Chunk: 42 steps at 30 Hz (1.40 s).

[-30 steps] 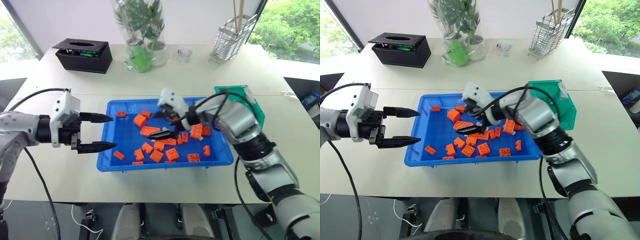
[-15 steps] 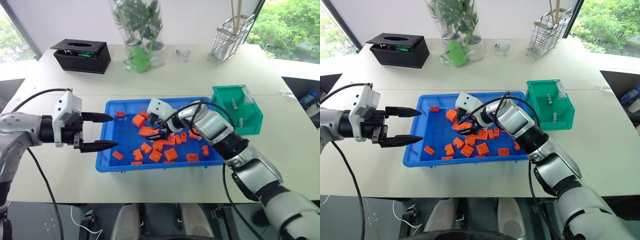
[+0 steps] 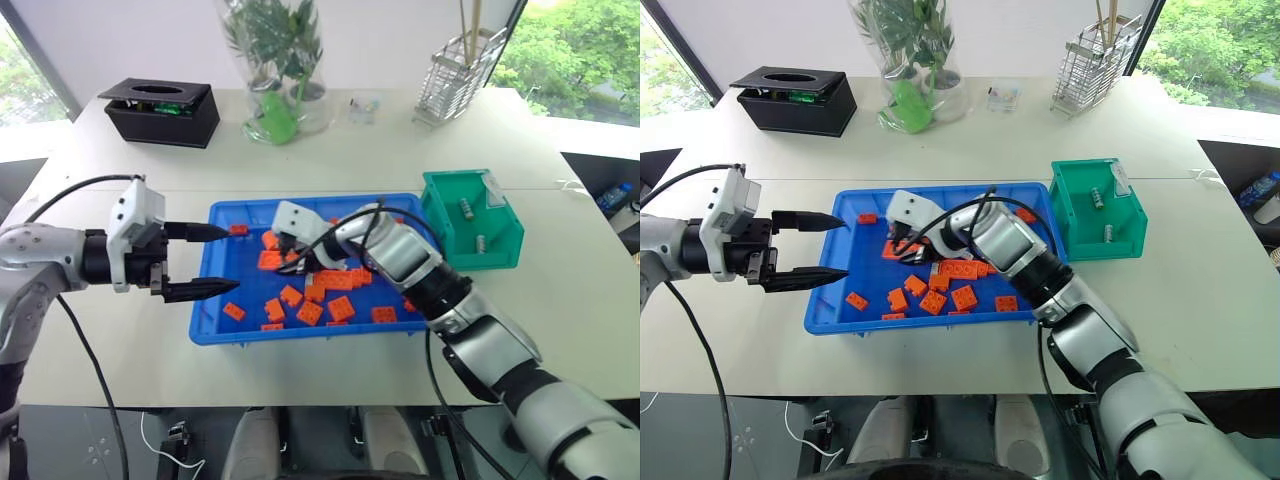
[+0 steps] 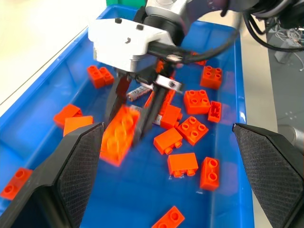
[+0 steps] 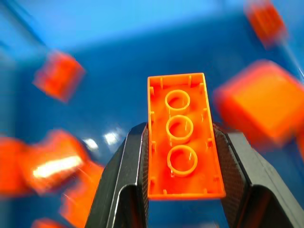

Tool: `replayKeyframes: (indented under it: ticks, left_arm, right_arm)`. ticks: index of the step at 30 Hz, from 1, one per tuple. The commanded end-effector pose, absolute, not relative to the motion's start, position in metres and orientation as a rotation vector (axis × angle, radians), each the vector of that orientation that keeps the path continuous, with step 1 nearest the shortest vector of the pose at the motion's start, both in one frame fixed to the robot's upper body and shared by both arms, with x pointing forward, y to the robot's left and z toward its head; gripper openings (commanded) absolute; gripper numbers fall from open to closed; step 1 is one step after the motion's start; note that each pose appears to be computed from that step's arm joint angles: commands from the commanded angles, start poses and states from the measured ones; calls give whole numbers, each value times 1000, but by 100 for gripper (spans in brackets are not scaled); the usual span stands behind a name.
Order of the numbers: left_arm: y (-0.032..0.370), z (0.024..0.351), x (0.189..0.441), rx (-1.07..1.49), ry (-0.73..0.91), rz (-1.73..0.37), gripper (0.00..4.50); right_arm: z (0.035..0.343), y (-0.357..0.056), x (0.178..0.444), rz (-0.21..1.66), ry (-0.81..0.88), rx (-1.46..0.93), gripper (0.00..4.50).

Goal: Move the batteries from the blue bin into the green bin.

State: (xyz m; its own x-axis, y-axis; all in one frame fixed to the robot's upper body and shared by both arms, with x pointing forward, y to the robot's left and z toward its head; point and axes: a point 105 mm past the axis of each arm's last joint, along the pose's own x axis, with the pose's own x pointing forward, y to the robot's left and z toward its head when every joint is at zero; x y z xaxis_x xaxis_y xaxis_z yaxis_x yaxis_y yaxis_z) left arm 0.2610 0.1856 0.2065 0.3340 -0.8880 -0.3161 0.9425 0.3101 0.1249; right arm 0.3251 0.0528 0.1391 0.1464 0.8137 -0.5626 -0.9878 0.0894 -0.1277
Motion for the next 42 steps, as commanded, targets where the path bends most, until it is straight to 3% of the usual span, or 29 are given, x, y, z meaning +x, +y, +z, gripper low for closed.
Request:
replayKeyframes:
  ticks: [1, 2, 7, 12, 18, 37, 41, 42]
  left_arm:
    - [179, 215, 260, 334, 161, -1236, 450]
    - [178, 215, 261, 335, 159, -1238, 450]
    - [174, 216, 262, 335, 152, -1244, 450]
    - [173, 216, 262, 335, 147, -1248, 450]
    - [172, 216, 265, 333, 136, -1250, 450]
    - [169, 218, 271, 347, 126, -1268, 450]
    - [168, 218, 271, 347, 125, -1274, 450]
    - [167, 218, 271, 346, 125, -1277, 450]
  right_arm:
    - [155, 75, 308, 1487, 315, -551, 127]
    - [152, 77, 306, 1496, 319, -552, 127]
    - [151, 71, 313, 1476, 301, -626, 359]
    - [157, 32, 330, 1432, 334, -738, 359]
    - [138, -2, 339, 1377, 393, -840, 359]
    - [115, -26, 346, 1336, 466, -845, 359]
    - [117, -27, 344, 1347, 467, -811, 228]
    - [120, -27, 343, 1346, 463, -792, 221]
